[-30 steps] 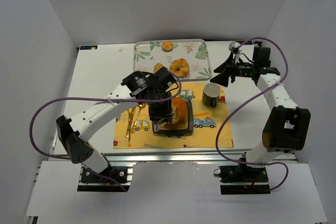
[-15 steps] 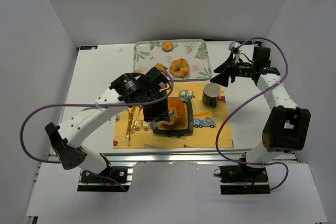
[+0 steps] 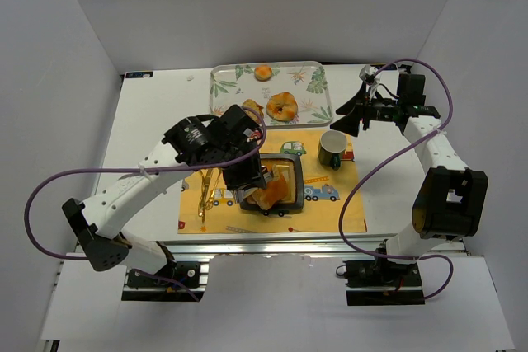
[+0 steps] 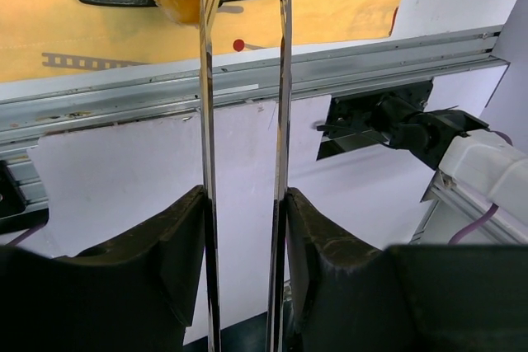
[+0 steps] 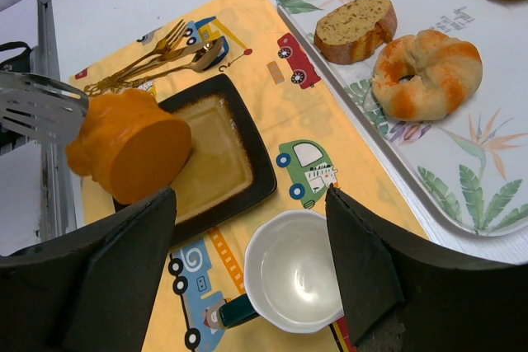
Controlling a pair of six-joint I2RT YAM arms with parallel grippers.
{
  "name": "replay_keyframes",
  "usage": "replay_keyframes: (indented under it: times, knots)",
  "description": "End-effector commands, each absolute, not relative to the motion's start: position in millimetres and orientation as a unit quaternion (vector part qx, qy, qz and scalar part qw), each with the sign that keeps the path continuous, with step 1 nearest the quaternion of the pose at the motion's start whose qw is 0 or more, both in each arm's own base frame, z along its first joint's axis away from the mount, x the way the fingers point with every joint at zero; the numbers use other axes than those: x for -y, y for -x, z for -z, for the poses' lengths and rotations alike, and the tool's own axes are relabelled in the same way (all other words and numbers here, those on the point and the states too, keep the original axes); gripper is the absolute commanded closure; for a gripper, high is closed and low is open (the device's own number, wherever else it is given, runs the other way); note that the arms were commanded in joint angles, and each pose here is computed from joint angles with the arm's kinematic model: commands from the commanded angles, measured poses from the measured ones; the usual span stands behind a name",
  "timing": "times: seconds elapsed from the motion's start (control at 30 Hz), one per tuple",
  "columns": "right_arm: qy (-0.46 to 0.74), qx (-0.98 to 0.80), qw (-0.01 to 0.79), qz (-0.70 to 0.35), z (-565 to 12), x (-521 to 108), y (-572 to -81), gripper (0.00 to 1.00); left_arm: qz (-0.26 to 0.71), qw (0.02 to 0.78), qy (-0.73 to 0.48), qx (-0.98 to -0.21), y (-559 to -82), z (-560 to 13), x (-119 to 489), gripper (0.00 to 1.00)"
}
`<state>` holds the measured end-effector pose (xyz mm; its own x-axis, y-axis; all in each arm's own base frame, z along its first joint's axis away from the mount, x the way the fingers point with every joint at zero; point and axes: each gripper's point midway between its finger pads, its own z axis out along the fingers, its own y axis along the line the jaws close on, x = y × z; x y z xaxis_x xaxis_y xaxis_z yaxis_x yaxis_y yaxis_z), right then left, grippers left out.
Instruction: Place the bread
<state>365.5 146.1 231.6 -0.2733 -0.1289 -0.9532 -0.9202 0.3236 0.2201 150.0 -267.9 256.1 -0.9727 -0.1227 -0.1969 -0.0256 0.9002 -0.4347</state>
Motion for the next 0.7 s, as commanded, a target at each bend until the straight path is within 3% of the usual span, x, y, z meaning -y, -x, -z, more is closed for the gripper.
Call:
replay_keyframes:
  times: [0.0,0.17,0.37,0.57,0.6,0.67]
  knots:
    - [0.404,-0.656,0.474,-0.428,-246.0,-145.9,-363.3,0.22,0.253,0.125,0.042,-0.958,-145.4,-274.6,266.8,0.50]
    - [0.404,-0.656,0.474,-0.428,-246.0,-145.9,-363.3,0.22,0.270,0.139,0.047,-0.952,-150.5,-287.0,271.5,0.57]
    - [0.403,-0.656,0.473,-0.429,-246.2,-146.0,-364.3,0.22,0.285,0.223,0.074,-0.929,-183.6,-313.4,273.5,0.78]
    - [0.401,-0.657,0.467,-0.435,-242.4,-148.0,-363.5,0.22,0.222,0.388,0.114,-0.887,-279.1,-308.9,214.7,0.95]
    - [0.402,-0.657,0.466,-0.436,-241.9,-148.7,-363.2,0.22,0.162,0.392,0.123,-0.897,-302.0,-274.1,175.4,0.96]
    - [0.405,-0.656,0.467,-0.434,-242.0,-149.9,-362.9,0.22,0.142,0.442,0.133,-0.876,-334.0,-267.8,141.6,0.97]
